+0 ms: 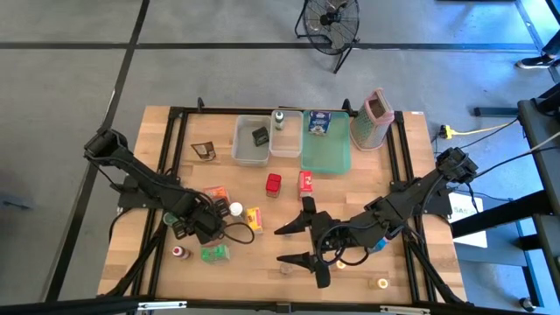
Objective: Pick & Place Kitchen Items
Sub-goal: Put the purple food coloring bottle into the transparent bin
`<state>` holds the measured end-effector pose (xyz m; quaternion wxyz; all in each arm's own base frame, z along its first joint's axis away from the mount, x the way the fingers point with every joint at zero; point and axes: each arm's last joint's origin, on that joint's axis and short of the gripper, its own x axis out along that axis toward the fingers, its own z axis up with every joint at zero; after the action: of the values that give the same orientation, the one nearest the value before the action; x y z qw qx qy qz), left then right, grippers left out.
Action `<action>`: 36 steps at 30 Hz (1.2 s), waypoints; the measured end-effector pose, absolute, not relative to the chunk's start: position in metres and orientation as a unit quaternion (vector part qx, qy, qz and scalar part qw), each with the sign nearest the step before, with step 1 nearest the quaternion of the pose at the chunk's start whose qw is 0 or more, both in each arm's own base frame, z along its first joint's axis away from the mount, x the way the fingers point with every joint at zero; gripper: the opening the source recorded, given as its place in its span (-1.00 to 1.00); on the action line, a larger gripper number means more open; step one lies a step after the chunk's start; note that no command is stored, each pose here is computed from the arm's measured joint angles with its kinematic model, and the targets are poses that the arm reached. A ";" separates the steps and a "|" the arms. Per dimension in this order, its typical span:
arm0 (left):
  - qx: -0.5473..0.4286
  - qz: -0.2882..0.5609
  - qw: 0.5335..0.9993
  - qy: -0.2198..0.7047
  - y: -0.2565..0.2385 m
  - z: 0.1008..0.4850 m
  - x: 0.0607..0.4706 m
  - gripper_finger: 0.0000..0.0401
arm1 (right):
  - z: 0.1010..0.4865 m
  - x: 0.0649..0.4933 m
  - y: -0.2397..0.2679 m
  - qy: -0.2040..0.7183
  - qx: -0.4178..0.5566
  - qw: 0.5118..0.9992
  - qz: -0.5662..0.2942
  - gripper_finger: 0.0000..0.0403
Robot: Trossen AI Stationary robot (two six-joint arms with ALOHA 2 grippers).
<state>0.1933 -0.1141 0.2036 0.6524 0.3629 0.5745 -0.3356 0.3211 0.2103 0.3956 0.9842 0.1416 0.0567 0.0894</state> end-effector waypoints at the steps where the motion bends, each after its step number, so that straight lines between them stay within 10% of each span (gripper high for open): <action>1: 0.363 -0.336 0.653 0.574 -0.114 0.204 0.193 0.17 | 0.396 0.321 0.210 0.057 0.142 0.984 0.089 0.39; 36: 0.346 -0.334 0.672 0.563 -0.113 0.183 0.189 0.14 | 0.396 0.322 0.209 0.056 0.140 0.985 0.088 0.39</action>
<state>0.1894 -0.1134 0.1834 0.6719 0.3458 0.5633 -0.3343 0.3217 0.2094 0.3956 0.9846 0.1402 0.0559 0.0877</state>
